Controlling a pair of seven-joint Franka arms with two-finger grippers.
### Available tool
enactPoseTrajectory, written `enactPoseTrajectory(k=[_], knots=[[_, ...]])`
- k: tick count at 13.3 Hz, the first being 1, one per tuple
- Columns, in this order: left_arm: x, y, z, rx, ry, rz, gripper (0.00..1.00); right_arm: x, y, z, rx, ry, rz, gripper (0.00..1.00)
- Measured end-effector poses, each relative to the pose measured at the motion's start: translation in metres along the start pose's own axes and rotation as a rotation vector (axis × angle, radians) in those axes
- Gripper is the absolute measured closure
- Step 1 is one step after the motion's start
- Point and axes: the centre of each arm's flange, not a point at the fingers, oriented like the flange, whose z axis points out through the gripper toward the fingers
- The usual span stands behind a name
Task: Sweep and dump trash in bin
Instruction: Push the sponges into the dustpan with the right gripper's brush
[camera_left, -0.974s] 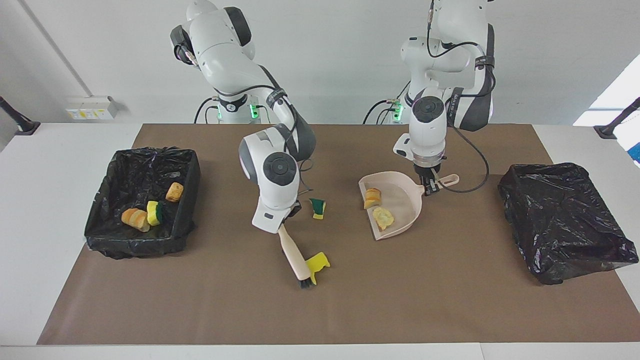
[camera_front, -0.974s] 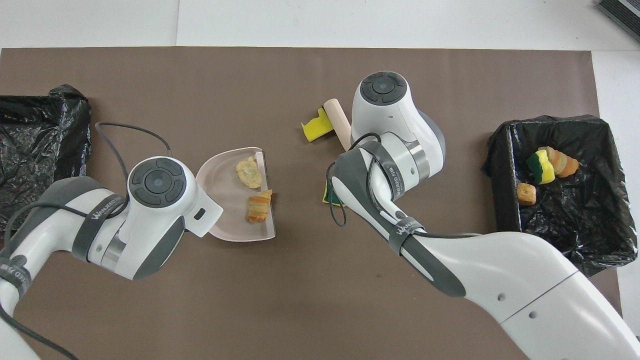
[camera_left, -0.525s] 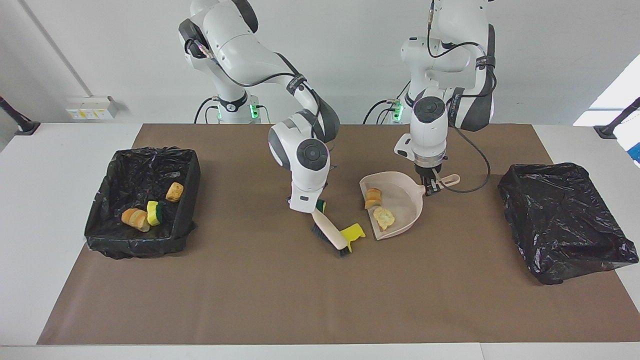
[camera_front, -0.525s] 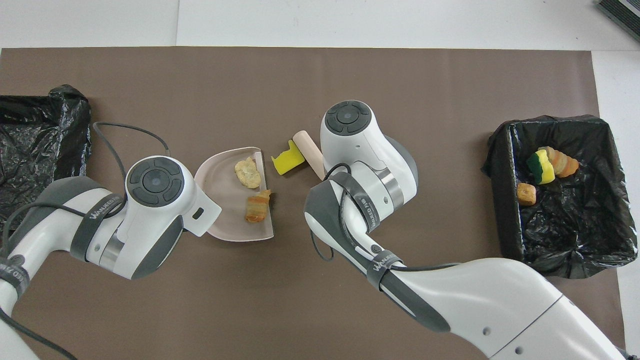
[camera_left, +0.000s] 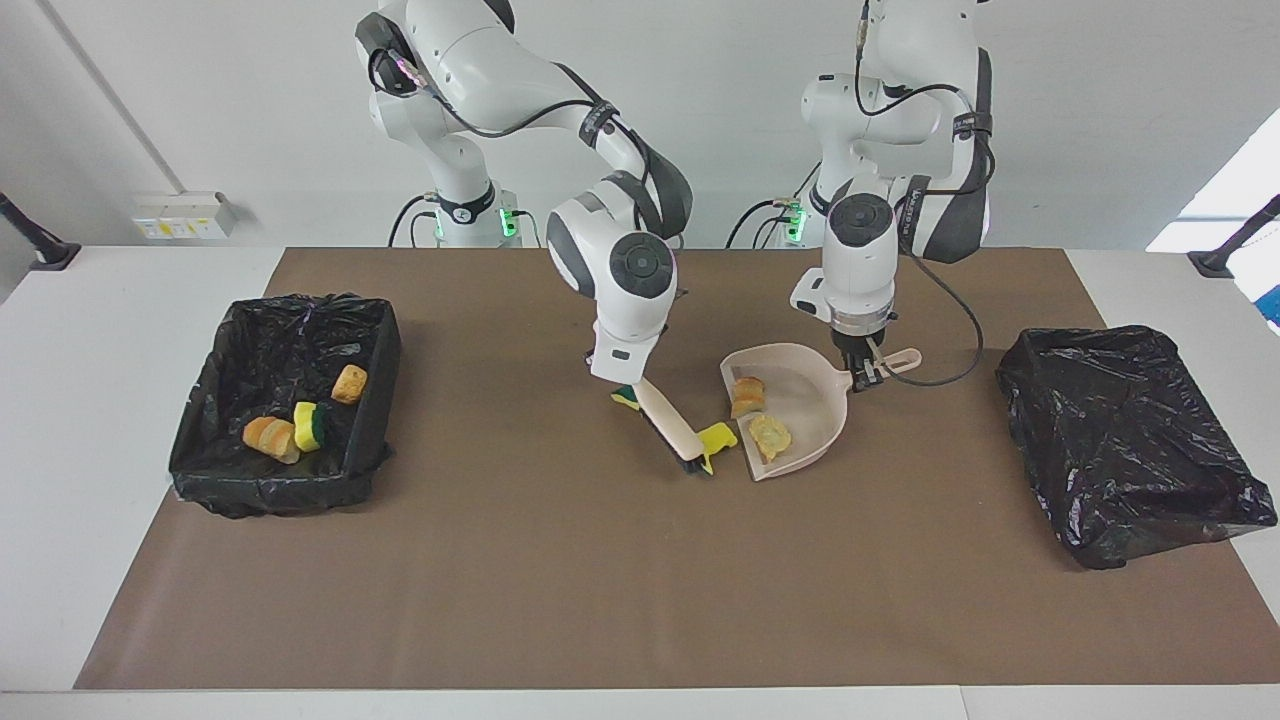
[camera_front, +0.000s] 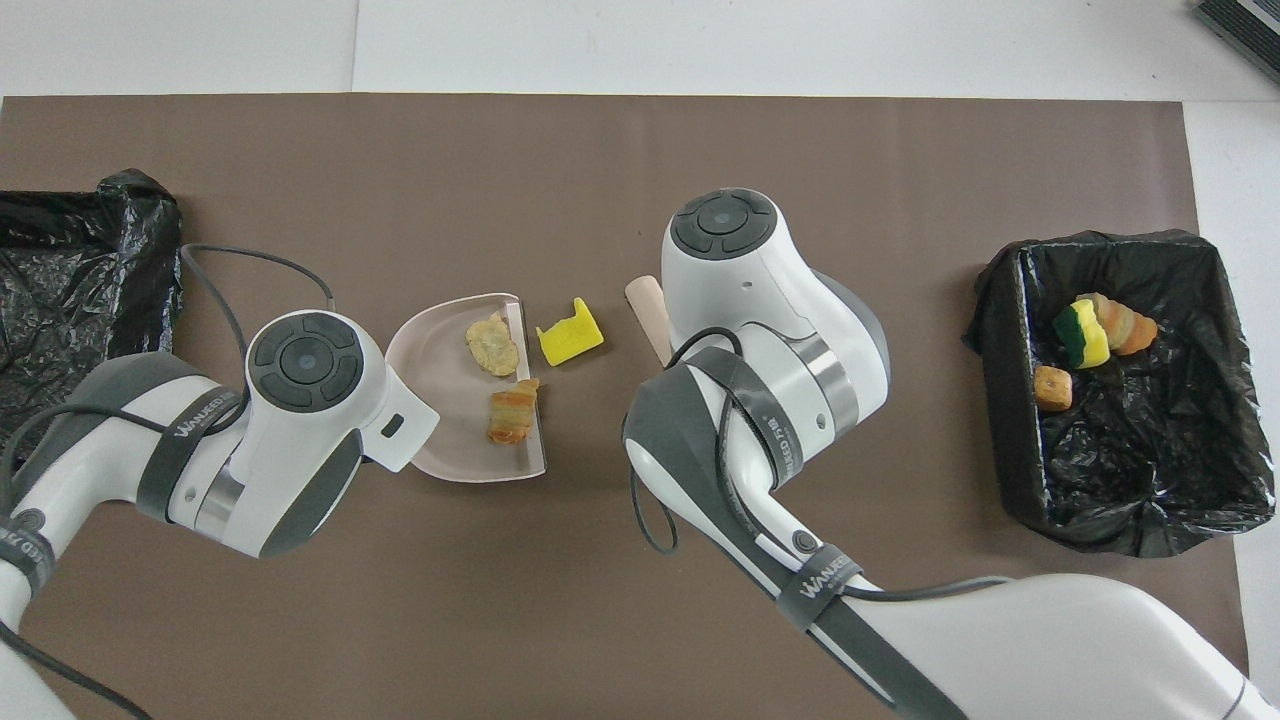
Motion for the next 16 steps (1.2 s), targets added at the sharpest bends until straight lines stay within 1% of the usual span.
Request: enactPoseTrajectory(k=[2, 3, 4, 5, 7, 8, 9, 11, 13, 16], knots=[[0.0, 0.0, 0.0, 0.0, 0.0, 0.0, 0.67, -0.013, 0.004, 0.012, -0.017, -0.038, 0.125, 0.74], [0.0, 0.0, 0.0, 0.0, 0.0, 0.0, 0.67, -0.018, 0.007, 0.024, -0.012, -0.066, 0.184, 0.74], [0.0, 0.0, 0.0, 0.0, 0.0, 0.0, 0.67, -0.023, 0.008, 0.035, 0.013, -0.091, 0.235, 0.74], [0.0, 0.0, 0.0, 0.0, 0.0, 0.0, 0.67, -0.028, 0.007, 0.048, 0.046, -0.091, 0.284, 0.74], [0.0, 0.0, 0.0, 0.0, 0.0, 0.0, 0.67, -0.038, 0.0, 0.081, 0.117, -0.03, 0.37, 0.74], [0.0, 0.0, 0.0, 0.0, 0.0, 0.0, 0.67, -0.045, -0.005, 0.095, 0.143, -0.013, 0.397, 0.74], [0.0, 0.0, 0.0, 0.0, 0.0, 0.0, 0.67, -0.05, -0.009, 0.099, 0.157, -0.002, 0.411, 0.74], [0.0, 0.0, 0.0, 0.0, 0.0, 0.0, 0.67, -0.052, -0.013, 0.096, 0.169, 0.011, 0.422, 0.74], [0.0, 0.0, 0.0, 0.0, 0.0, 0.0, 0.67, -0.049, -0.021, 0.087, 0.208, 0.018, 0.421, 0.74], [0.0, 0.0, 0.0, 0.0, 0.0, 0.0, 0.67, -0.03, -0.055, 0.069, 0.247, 0.05, 0.371, 0.74]])
